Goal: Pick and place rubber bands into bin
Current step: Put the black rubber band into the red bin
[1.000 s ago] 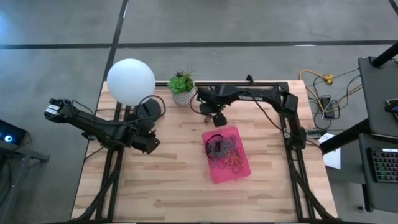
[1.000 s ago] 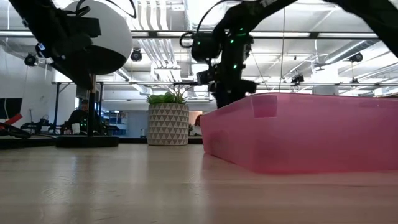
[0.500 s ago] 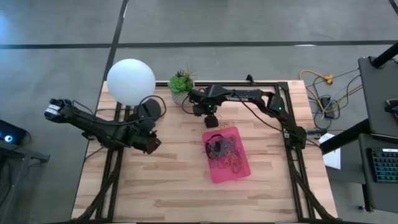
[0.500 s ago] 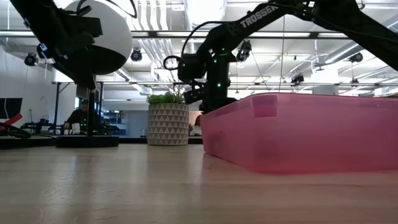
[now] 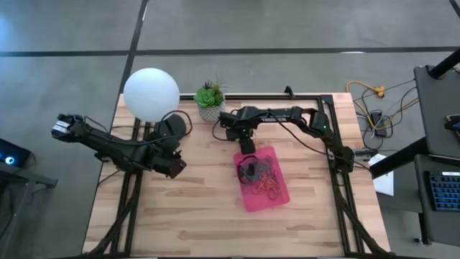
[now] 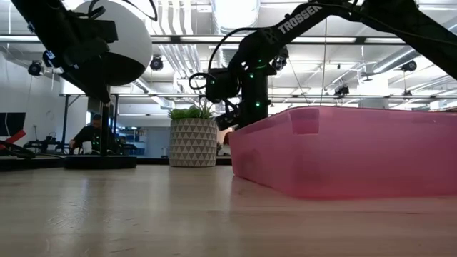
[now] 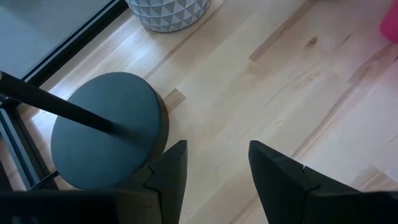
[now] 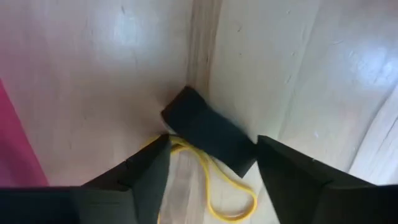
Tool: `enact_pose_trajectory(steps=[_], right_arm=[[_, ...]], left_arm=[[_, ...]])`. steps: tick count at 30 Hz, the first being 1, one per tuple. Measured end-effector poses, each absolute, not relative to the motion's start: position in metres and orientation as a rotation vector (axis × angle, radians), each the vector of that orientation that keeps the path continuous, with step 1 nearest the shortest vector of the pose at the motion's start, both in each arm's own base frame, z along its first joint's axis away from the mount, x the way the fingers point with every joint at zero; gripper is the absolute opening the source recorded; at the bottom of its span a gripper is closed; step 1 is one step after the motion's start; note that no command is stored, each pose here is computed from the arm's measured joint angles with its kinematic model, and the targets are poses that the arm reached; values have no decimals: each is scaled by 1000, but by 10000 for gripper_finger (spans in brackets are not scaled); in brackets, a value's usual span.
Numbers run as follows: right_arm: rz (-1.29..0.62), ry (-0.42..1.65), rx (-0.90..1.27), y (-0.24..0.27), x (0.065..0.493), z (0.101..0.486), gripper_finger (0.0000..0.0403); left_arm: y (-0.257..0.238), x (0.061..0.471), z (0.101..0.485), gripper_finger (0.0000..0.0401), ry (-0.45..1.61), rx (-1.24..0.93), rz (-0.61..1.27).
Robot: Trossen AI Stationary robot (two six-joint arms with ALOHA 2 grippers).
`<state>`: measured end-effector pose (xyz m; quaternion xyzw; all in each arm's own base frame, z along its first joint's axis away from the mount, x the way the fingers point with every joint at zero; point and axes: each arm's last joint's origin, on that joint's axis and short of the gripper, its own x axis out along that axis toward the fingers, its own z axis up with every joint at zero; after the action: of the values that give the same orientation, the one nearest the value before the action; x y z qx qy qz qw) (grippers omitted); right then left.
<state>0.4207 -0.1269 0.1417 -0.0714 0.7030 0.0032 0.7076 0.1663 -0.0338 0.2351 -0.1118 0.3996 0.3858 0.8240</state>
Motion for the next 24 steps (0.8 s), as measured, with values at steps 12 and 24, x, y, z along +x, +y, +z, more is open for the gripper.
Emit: enact_pose_trajectory(steps=[12,24], right_arm=[[-97,1542,-85,-130,423,149,16],[-219,1348,214,-106,395,293,8]], left_arm=[[-34,168,235,157,838,-248,816],[-35,171,232,157,847,-239,818]])
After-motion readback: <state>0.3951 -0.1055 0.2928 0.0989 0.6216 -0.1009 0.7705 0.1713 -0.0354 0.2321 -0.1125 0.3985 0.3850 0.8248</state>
